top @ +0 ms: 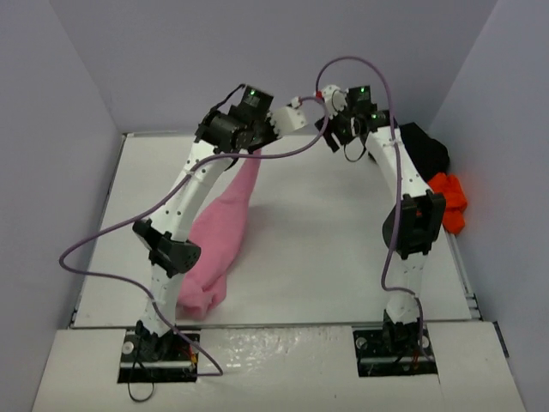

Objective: Fold and stack the t-shirts

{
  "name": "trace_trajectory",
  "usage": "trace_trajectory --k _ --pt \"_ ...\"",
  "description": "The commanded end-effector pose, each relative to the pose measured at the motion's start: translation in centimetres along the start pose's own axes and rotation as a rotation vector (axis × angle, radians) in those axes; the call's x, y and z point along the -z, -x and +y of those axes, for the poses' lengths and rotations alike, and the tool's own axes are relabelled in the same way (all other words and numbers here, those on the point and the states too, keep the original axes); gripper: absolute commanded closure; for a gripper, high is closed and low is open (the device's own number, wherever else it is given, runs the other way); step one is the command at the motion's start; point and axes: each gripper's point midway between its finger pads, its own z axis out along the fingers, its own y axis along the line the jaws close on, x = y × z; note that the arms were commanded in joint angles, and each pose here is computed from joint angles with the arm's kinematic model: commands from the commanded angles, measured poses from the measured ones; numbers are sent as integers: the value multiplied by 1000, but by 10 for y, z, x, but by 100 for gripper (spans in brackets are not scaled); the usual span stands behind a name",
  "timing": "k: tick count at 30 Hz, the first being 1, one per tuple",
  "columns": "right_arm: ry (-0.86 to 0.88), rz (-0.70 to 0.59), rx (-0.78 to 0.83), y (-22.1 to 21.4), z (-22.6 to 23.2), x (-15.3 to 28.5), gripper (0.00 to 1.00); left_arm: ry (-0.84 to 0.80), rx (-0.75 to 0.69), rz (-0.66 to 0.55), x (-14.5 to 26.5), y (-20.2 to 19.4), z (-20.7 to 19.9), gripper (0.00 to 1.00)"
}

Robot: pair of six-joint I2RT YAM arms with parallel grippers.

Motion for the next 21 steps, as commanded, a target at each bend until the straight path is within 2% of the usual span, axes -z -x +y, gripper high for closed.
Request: trace_trajectory --k 1,3,5,7,9,12,14,15,17,19,21 --pt "-41 -92 -14 26 -15 28 32 181 117 -614 188 114 43 100" --pt "-51 -95 -18 26 -20 30 32 221 158 -731 237 117 54 100" --pt "-55 -102 -17 29 -21 31 32 292 194 -813 293 101 69 100" --pt "-58 -110 -22 31 -22 30 32 400 236 -828 333 70 92 100" --pt "-61 -117 -30 34 -24 28 32 563 273 -811 382 29 115 100" --pt "-51 -141 -38 43 -23 26 32 826 253 -648 438 -29 130 100" --pt "-42 -147 -40 46 -20 25 32 852 233 -573 442 -46 127 100" --pt "-34 -156 -37 50 -17 25 32 830 195 -493 429 -54 124 100" --pt "-30 -167 -33 55 -13 27 32 798 186 -419 410 -60 123 100" --pt "-9 -187 -26 61 -5 39 31 723 181 -313 363 -64 124 100" --pt "28 -201 -5 62 8 49 30 665 183 -299 335 -57 124 100"
